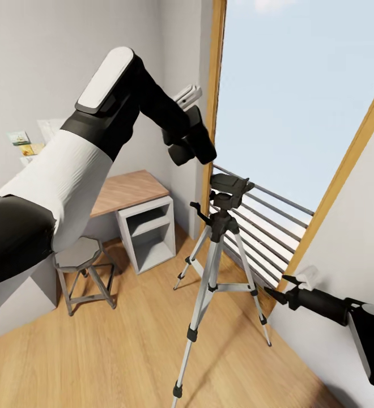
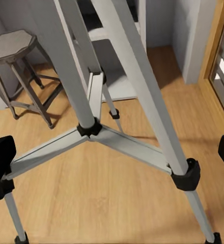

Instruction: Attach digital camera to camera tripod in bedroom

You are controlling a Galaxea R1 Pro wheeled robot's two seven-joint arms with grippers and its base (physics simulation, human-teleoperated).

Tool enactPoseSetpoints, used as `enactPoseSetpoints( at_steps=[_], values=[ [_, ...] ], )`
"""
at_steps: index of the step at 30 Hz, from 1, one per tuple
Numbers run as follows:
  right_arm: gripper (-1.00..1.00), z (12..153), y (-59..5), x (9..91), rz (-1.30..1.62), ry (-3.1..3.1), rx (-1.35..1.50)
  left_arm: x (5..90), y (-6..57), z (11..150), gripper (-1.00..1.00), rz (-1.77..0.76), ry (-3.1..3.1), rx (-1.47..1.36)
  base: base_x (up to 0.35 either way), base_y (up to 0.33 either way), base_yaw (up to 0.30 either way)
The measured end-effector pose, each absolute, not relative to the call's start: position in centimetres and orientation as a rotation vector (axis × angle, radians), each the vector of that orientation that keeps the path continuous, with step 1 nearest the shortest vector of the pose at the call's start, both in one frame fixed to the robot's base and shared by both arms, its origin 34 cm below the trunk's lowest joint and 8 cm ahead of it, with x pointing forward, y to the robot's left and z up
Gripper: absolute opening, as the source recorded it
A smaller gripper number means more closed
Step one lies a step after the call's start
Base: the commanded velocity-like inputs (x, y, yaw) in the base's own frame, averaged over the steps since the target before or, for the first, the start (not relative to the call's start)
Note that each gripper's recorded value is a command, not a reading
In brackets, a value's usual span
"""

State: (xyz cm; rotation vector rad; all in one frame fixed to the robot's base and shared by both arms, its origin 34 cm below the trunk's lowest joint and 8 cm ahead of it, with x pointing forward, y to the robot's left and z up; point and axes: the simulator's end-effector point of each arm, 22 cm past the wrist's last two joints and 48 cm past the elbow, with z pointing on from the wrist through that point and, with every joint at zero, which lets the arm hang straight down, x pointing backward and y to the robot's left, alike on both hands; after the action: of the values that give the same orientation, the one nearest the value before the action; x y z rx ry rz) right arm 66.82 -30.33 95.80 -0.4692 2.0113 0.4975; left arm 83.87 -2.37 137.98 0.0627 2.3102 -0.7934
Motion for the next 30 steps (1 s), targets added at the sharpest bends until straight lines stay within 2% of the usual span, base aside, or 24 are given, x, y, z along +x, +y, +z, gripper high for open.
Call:
enactPoseSetpoints(
  at_steps=[15,23,30],
  values=[
    [1.0,97.9,-29.3,69.6,0.544,1.959,-0.443,82.1,-7.2,139.7,-1.0,-0.928,2.267,0.288,0.0,0.0,0.0],
    [1.0,98.2,-29.1,70.3,0.55,1.951,-0.442,81.6,-8.5,139.3,-1.0,-0.892,2.261,0.389,0.0,0.0,0.0],
    [1.0,98.3,-29.0,70.4,0.551,1.951,-0.441,81.8,-8.6,141.0,-1.0,-0.976,2.244,0.39,0.0,0.0,0.0]
  ],
)
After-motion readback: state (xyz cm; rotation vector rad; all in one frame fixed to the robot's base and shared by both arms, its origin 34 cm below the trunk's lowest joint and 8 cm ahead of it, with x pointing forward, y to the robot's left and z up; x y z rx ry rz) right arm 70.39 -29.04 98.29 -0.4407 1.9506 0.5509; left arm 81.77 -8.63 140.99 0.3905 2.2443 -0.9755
